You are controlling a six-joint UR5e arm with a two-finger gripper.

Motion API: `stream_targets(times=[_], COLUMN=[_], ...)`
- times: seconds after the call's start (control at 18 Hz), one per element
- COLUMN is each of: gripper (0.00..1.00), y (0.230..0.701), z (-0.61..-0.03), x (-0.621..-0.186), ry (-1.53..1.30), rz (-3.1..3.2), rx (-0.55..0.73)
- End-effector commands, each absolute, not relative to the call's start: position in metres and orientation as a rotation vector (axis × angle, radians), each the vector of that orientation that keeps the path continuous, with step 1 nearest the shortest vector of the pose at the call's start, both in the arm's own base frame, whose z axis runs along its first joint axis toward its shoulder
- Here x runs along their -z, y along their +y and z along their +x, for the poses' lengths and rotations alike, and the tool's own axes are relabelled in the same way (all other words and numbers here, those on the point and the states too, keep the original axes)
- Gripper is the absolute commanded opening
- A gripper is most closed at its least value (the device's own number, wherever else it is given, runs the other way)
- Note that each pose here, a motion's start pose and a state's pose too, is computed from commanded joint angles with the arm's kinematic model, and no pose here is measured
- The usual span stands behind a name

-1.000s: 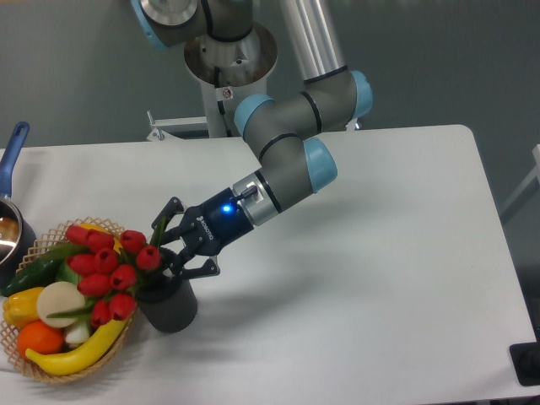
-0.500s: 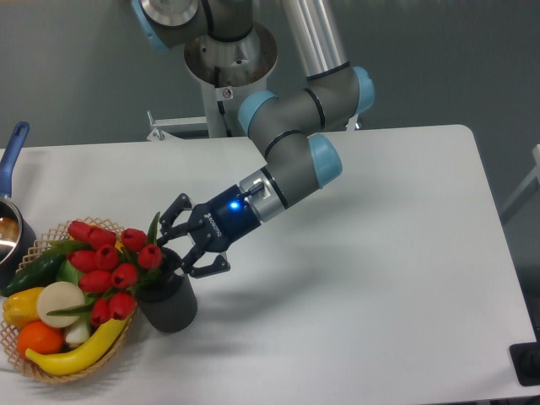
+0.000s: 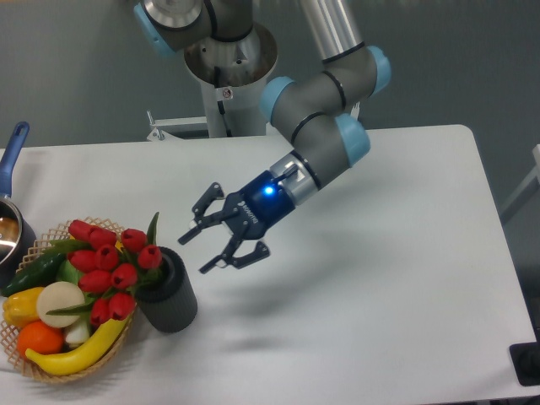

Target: Insert the flowers into the vase

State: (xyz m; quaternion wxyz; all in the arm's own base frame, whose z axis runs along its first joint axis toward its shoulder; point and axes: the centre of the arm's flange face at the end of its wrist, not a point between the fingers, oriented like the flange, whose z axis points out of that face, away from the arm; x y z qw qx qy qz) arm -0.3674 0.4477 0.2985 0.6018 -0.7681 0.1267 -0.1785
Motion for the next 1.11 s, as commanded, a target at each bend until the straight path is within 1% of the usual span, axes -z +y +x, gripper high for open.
stream_targets(times=[0.11, 0.22, 0.33, 0.44, 0.78, 1.11], gripper=[0.81, 0.93, 0.97, 0.99, 1.00, 1.00], y=[0.438, 0.428, 0.417, 0.406, 0.373, 0.344], z=[-0.377, -0.386, -0.395, -0.404, -0.428, -0.442], x=[-0.304, -0.308, -0.313, -0.319, -0.332, -0.335], ry=[0.275, 0.257, 0.238, 0.223, 0.171, 0.166], rz=[-1.780, -1.779, -1.781, -1.781, -1.818, -2.131], rx=[0.390, 0.367, 0.343, 0.316, 0.231, 0.042])
